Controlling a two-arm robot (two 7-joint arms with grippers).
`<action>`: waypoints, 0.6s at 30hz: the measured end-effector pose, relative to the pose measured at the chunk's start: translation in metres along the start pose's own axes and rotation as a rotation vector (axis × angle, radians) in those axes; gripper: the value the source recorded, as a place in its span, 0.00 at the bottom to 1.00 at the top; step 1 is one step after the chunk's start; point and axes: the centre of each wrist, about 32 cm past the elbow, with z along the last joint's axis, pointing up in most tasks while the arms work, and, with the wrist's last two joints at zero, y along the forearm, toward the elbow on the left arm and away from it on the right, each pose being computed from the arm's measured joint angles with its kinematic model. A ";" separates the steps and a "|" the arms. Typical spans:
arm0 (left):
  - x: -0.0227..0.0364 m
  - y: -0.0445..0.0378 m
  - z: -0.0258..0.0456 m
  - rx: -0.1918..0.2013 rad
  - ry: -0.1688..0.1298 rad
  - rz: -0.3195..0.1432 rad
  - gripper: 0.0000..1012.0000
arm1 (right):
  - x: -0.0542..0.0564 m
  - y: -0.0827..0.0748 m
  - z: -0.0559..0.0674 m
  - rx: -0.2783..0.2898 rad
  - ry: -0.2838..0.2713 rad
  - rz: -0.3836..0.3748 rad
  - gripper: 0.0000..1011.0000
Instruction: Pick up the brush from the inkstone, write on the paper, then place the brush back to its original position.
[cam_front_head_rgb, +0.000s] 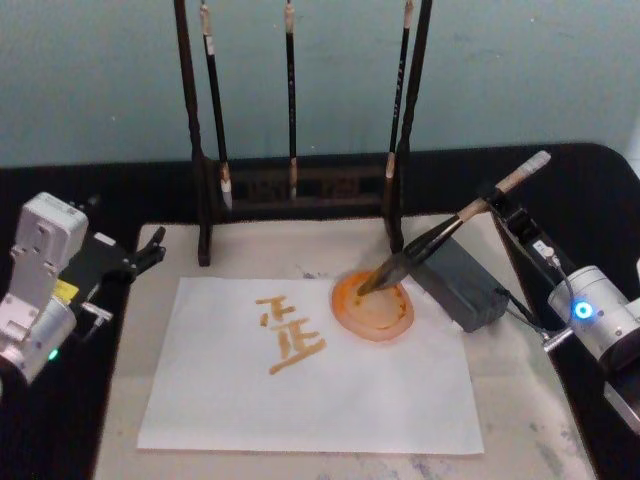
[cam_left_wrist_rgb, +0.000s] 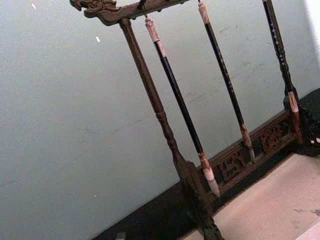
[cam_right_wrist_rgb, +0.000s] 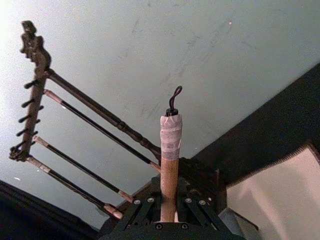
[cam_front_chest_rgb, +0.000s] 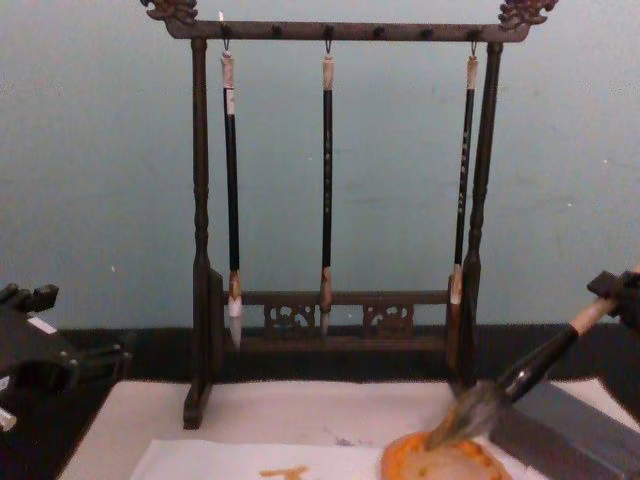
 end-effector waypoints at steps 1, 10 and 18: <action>0.0000 0.0000 0.0000 0.000 0.000 0.000 1.00 | 0.001 0.000 0.000 -0.001 0.001 -0.002 0.17; 0.0000 0.0000 0.0000 0.000 0.000 0.000 1.00 | 0.005 0.002 -0.004 -0.013 0.016 -0.014 0.17; 0.0000 0.0000 0.0000 0.000 0.000 0.000 1.00 | 0.006 0.003 -0.007 -0.021 0.021 -0.025 0.17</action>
